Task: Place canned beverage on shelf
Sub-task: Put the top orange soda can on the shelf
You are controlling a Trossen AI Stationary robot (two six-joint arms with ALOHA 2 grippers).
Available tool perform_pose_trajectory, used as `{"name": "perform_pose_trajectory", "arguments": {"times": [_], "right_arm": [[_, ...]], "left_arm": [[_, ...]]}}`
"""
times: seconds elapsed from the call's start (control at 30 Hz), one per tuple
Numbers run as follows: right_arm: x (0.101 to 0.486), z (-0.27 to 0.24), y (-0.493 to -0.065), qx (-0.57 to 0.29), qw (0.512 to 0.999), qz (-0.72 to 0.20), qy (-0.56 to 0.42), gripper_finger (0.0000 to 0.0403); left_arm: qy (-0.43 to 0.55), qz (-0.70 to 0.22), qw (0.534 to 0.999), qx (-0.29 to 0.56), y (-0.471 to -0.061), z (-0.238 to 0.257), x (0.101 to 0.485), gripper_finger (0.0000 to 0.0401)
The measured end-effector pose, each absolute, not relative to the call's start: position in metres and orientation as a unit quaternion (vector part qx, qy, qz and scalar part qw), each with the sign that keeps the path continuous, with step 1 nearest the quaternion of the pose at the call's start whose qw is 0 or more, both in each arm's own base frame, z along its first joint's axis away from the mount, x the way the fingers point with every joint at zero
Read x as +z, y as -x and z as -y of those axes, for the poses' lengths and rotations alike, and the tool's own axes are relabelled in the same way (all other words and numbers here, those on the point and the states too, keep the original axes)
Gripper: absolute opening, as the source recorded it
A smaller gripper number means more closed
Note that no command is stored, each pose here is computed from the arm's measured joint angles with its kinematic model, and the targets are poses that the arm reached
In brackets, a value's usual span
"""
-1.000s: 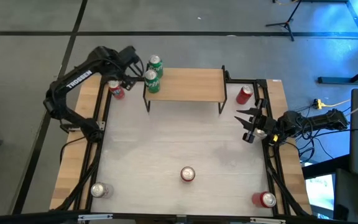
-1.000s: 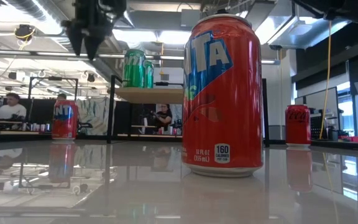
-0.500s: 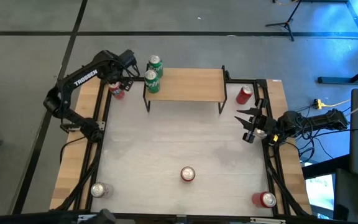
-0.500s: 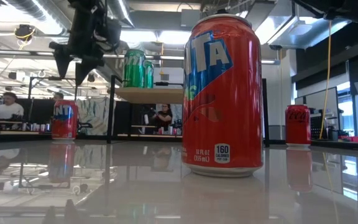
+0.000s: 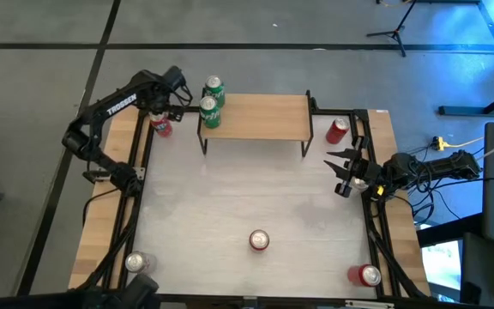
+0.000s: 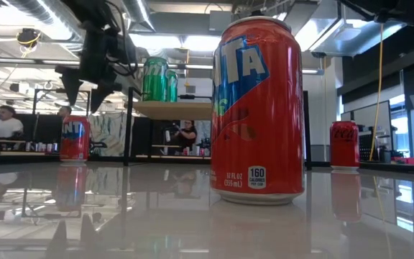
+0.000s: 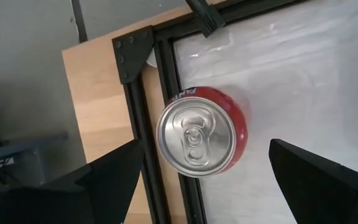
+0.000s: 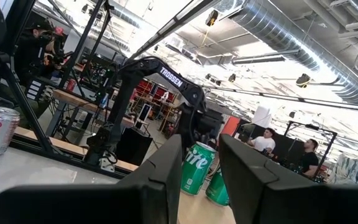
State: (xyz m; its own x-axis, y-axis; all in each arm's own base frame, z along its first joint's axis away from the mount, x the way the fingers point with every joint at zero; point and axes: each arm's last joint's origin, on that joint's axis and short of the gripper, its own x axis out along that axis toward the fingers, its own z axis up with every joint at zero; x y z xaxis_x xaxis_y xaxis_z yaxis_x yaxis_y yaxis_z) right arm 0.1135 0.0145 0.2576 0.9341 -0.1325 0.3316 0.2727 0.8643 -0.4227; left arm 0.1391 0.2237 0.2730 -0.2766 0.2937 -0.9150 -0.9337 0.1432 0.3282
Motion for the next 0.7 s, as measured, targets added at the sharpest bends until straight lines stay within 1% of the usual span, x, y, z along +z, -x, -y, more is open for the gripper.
{"name": "perform_pose_trajectory", "arguments": {"times": [0.3, 0.7], "right_arm": [[0.258, -0.015, -0.114, -0.106, 0.954, 0.147, 0.238, 0.0105], [0.257, -0.015, -0.114, -0.106, 0.954, 0.146, 0.238, 0.0105]], "left_arm": [[0.275, -0.578, 0.480, 0.600, -0.145, -0.237, 0.250, 0.0337], [0.286, -0.601, 0.459, 0.588, -0.149, -0.246, 0.232, 0.0337]]}}
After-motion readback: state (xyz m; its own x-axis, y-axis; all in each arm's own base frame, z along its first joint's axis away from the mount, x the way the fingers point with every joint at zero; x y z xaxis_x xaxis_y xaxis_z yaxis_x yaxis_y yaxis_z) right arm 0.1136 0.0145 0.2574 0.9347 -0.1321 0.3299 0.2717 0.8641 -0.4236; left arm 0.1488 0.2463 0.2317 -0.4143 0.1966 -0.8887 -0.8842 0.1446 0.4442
